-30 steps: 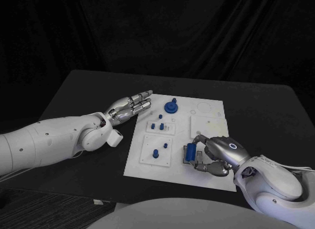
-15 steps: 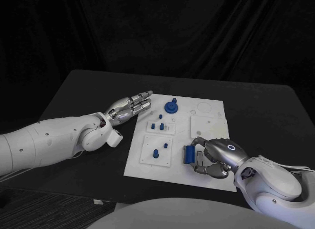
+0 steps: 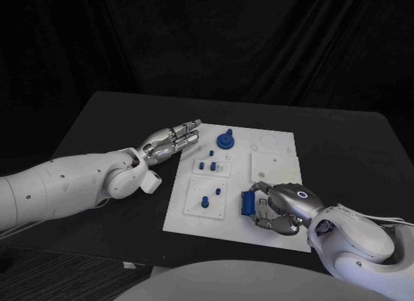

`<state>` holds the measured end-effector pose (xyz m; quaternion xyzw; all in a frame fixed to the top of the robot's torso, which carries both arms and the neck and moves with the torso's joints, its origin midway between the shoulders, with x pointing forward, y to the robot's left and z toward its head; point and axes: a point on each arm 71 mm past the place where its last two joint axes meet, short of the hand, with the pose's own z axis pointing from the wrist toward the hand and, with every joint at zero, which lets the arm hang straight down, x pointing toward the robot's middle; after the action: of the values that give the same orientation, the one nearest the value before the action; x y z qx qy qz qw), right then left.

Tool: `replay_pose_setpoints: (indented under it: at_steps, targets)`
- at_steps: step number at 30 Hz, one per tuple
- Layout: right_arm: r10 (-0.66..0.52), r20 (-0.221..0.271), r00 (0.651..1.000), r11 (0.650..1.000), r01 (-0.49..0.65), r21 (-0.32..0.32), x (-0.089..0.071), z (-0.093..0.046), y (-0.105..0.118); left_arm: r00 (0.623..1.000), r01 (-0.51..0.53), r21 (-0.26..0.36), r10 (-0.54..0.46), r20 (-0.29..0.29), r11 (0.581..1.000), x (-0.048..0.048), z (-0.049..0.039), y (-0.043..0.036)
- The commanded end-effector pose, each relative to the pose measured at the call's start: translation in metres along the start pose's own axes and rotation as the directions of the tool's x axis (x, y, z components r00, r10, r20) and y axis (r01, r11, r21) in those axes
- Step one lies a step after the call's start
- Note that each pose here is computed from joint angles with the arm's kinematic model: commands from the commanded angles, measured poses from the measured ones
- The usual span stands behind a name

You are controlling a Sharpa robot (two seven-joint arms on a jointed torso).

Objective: Assemble the parts on the task board

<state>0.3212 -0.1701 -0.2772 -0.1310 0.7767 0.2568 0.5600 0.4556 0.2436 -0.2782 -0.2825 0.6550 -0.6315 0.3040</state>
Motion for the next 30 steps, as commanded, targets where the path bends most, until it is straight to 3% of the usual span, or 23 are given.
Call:
replay_pose_setpoints:
  at_steps: [1,13,17,24,30]
  targets:
    - [-0.011,-0.035,0.999,1.000,0.012,0.015,0.004,-0.001,0.000,1.000,0.011,0.009,-0.010,-0.013,1.000,0.0021,0.0005,-0.0003]
    - [-0.003,-0.018,1.000,1.000,0.003,0.025,0.003,-0.002,-0.001,1.000,0.012,0.004,-0.012,-0.014,1.000,0.0022,0.0002,0.0000]
    - [0.007,0.010,1.000,1.000,-0.008,0.022,0.000,-0.003,-0.002,1.000,0.012,0.003,-0.012,-0.013,1.000,0.0021,-0.0001,0.0001]
    - [0.035,0.110,0.993,0.999,-0.034,-0.005,-0.008,-0.009,-0.003,1.000,0.011,0.003,-0.011,-0.012,1.000,0.0020,-0.0005,0.0001]
    - [0.050,0.154,0.987,0.999,-0.048,-0.019,-0.013,-0.013,-0.004,1.000,0.011,0.002,-0.011,-0.012,1.000,0.0018,-0.0006,0.0003]
